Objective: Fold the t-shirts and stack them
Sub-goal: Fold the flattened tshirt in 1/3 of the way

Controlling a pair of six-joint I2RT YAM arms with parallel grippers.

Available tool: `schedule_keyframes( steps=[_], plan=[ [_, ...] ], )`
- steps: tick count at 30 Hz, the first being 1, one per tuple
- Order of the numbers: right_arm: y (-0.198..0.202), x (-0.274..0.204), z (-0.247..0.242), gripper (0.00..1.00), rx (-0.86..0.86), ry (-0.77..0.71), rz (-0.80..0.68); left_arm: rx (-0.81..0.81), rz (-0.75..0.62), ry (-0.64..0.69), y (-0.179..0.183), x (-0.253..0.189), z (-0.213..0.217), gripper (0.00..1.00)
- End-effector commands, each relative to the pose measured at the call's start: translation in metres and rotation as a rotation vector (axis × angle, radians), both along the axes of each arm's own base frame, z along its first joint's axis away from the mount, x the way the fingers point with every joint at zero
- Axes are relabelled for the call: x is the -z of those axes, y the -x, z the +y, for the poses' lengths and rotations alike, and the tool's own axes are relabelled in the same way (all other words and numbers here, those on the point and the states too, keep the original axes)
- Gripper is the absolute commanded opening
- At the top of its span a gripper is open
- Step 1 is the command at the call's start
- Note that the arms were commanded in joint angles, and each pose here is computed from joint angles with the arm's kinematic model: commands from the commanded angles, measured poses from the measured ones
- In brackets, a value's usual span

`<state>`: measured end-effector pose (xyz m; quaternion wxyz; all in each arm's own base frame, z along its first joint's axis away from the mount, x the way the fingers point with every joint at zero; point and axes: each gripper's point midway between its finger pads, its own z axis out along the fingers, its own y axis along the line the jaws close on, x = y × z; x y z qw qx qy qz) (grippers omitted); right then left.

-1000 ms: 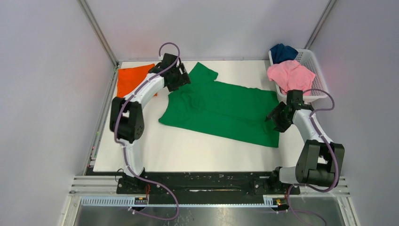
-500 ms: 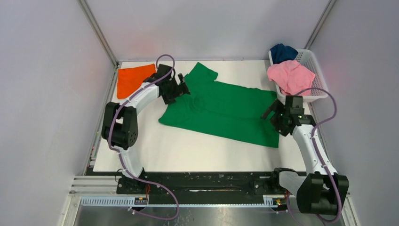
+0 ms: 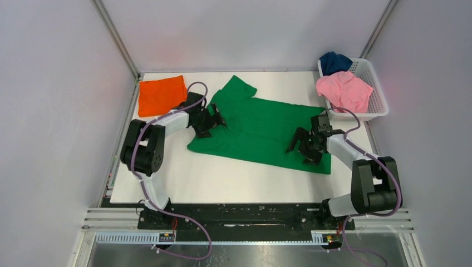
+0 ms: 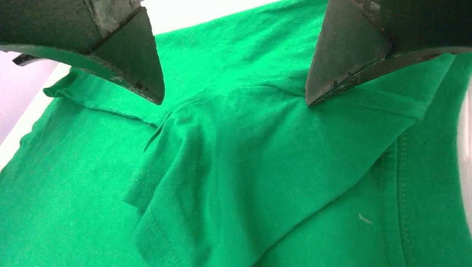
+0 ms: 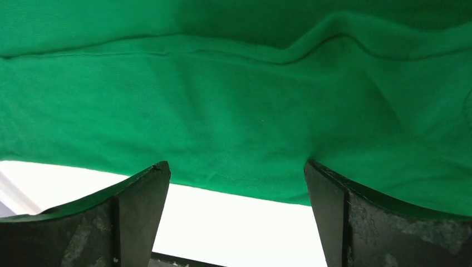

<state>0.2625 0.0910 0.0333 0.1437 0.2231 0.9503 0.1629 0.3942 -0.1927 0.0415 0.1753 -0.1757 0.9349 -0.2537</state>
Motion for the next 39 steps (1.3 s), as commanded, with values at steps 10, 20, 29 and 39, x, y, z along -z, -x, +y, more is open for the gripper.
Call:
schedule_keyframes(
  steps=[10,20,29,39],
  plan=[
    [0.102,0.024,0.000,1.00,-0.107,0.021,0.198,-0.110,0.147,-0.116,0.168,0.024,0.064,0.99],
    [0.127,0.008,0.024,0.99,-0.233,-0.009,0.201,-0.240,0.071,-0.309,0.183,0.016,0.116,0.99],
    [0.145,0.022,0.051,0.99,-0.229,-0.091,0.237,-0.299,0.051,-0.371,0.163,0.006,0.138,0.99],
    [0.129,-0.018,0.063,0.98,-0.269,-0.122,0.059,-0.322,-0.080,-0.285,0.130,-0.035,0.129,0.99]
  ],
)
